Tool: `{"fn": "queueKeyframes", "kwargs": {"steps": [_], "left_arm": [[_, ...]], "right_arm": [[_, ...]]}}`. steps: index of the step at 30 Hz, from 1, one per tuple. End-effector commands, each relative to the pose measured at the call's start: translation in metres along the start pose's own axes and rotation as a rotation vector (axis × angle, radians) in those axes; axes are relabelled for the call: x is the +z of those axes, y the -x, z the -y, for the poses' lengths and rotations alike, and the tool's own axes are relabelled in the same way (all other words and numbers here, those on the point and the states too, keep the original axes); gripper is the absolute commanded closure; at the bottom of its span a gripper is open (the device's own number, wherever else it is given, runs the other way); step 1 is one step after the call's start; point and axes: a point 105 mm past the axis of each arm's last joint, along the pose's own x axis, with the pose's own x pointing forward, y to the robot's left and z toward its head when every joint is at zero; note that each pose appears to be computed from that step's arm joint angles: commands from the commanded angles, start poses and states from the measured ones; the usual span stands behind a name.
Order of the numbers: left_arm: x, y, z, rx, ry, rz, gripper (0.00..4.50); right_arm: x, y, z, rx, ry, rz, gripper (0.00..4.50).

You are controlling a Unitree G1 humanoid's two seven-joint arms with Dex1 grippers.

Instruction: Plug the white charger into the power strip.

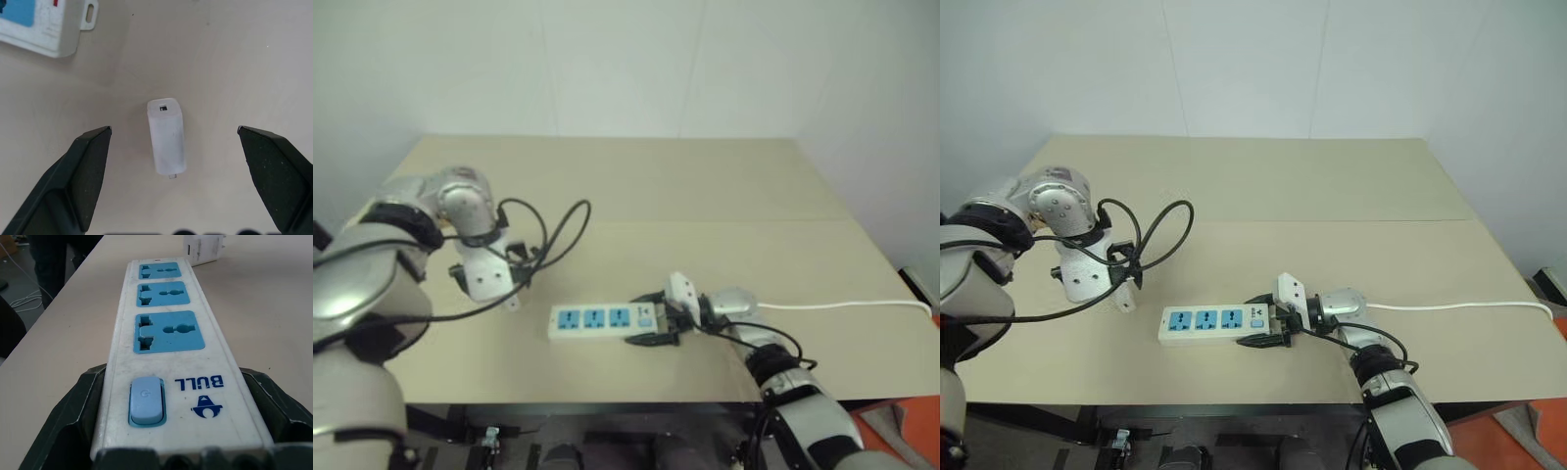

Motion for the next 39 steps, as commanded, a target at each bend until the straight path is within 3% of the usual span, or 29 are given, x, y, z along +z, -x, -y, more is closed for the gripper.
{"fn": "queueKeyframes", "kwargs": {"steps": [1,9,16,27,31,39], "left_arm": [[-0.001,-0.004,0.004,-0.002,0.01,0.001,0.0],[-0.003,-0.027,0.003,-0.015,0.036,-0.015,0.0],[-0.017,-0.039,-0.001,0.01,0.042,-0.12,0.0],[-0.017,-0.045,-0.01,0.071,0.012,-0.125,0.0],[-0.013,-0.046,-0.018,0.1,0.0,-0.101,0.88],[-0.011,-0.043,-0.018,0.075,0.012,-0.081,3.44]], "right_arm": [[-0.003,0.006,0.0,-0.018,-0.006,-0.021,1.07],[-0.002,0.006,0.0,-0.023,-0.01,-0.018,1.07],[-0.003,0.008,-0.002,-0.026,-0.016,-0.02,1.07],[-0.003,0.008,-0.002,-0.033,-0.016,-0.021,1.07],[-0.003,0.009,-0.001,-0.036,-0.014,-0.022,1.07],[-0.003,0.009,0.0,-0.047,-0.013,-0.025,1.07]]}}
